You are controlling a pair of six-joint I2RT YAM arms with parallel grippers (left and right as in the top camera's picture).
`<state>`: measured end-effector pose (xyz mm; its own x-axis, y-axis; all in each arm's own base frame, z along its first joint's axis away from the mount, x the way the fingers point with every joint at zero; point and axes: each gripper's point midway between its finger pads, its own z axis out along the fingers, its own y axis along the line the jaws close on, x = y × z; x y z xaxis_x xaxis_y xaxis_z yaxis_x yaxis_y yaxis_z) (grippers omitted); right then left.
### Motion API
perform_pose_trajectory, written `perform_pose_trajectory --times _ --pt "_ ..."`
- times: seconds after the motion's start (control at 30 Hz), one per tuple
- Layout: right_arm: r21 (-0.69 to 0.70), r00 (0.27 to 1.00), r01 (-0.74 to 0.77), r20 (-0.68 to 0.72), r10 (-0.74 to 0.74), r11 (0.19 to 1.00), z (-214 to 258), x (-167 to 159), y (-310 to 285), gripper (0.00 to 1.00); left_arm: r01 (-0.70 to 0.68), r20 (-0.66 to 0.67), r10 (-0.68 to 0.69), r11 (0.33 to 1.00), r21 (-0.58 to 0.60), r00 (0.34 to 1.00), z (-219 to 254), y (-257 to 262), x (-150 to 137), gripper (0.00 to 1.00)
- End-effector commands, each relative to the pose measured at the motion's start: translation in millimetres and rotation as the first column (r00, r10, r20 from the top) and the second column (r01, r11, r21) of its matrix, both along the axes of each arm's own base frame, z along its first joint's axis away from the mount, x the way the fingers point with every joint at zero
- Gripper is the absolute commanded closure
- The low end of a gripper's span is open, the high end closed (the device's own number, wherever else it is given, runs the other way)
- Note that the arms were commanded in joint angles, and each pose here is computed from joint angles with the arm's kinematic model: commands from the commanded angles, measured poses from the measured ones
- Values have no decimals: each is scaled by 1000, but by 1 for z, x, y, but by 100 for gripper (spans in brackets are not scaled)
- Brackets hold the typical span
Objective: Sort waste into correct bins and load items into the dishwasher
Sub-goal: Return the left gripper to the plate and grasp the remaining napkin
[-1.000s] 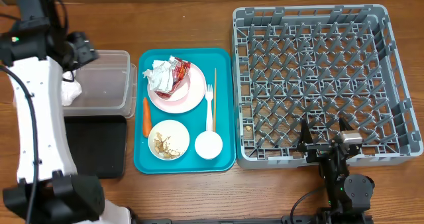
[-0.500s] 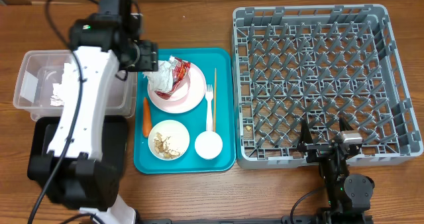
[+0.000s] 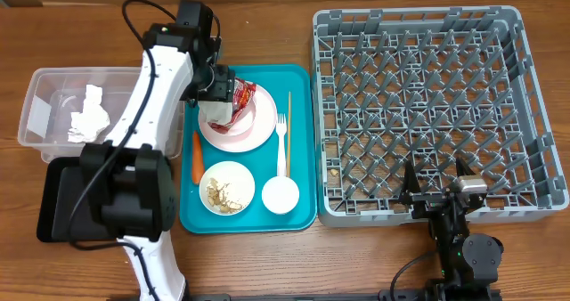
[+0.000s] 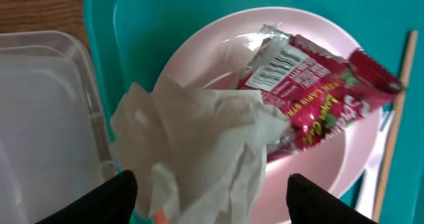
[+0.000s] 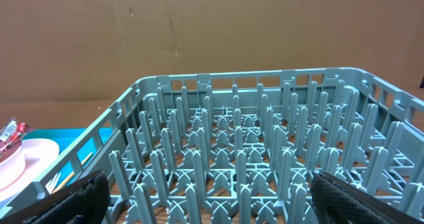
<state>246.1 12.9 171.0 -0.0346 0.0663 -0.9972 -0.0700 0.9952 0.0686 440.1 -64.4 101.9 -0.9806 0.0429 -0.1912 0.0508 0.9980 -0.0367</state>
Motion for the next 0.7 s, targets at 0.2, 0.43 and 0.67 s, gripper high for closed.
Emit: perform_pose_trajectory --times 0.2,0.43,0.67 --pt "4 1000 2 8 -2 1000 -1 0 -1 0 32 -44 -32 999 3 998 -24 -2 0 68" --pt "4 1000 3 8 -3 1000 -1 0 -1 0 32 -37 -32 999 3 999 -16 -2 1 93" --pt "4 1000 2 8 -2 1000 -1 0 -1 0 28 44 -28 1000 -8 999 34 -3 9 96"
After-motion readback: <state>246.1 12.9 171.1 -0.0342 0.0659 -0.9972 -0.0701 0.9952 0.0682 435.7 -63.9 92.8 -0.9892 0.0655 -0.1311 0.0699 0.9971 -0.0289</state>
